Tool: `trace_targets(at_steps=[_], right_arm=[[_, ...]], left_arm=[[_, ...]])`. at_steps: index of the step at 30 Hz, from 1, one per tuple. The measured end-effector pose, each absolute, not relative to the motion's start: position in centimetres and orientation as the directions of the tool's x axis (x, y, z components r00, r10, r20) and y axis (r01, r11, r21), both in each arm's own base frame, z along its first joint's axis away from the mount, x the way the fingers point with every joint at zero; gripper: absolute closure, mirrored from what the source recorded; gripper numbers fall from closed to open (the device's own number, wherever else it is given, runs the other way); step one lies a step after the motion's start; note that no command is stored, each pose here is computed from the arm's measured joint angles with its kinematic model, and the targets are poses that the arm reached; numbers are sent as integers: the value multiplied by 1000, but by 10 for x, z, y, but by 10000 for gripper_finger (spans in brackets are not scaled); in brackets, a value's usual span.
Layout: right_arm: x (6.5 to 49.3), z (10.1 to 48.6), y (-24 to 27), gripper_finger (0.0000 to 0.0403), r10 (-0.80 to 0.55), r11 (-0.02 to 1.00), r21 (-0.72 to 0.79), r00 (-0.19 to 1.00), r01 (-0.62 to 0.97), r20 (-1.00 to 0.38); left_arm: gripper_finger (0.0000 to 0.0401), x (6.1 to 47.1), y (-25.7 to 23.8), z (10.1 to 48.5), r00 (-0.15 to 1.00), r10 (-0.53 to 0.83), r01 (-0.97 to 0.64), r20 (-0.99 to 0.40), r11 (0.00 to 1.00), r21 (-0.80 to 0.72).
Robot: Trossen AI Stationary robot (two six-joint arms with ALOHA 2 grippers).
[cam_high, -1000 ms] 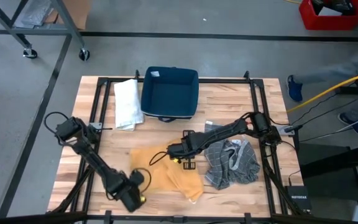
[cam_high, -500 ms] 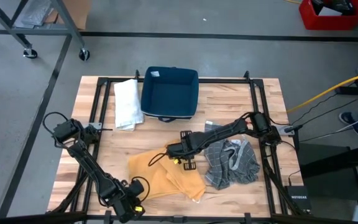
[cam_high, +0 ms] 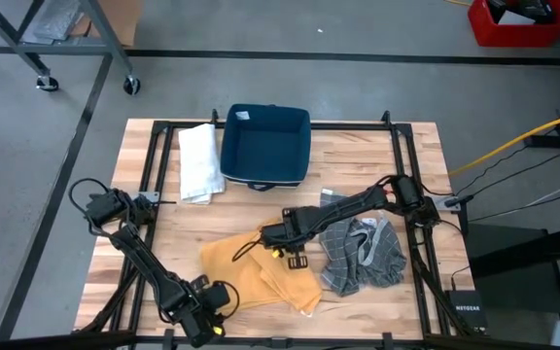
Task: Fold towel
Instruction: Fold the yellow towel
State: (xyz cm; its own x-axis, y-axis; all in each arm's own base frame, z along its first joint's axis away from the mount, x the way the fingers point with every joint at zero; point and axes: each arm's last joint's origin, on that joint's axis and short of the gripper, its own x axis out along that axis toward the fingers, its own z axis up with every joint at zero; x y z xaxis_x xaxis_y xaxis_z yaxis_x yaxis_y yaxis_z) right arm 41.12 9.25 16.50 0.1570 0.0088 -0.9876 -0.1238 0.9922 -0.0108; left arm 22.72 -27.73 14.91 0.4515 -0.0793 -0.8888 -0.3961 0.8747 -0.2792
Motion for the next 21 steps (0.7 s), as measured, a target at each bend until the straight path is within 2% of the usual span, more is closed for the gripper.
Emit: trace_targets(at_steps=[5, 13, 21], right_arm=[[412, 165, 94, 331, 43, 992, 23, 157, -125, -987], [412, 166, 114, 331, 150, 976, 115, 187, -185, -971], [404, 165, 118, 331, 68, 981, 40, 141, -188, -988]], left_arm=[[219, 227, -275, 147, 446, -69, -357, -893, 900, -248], [247, 233, -266, 139, 440, -32, -382, -897, 898, -220], [277, 241, -267, 142, 484, -62, -434, -873, 849, -301]])
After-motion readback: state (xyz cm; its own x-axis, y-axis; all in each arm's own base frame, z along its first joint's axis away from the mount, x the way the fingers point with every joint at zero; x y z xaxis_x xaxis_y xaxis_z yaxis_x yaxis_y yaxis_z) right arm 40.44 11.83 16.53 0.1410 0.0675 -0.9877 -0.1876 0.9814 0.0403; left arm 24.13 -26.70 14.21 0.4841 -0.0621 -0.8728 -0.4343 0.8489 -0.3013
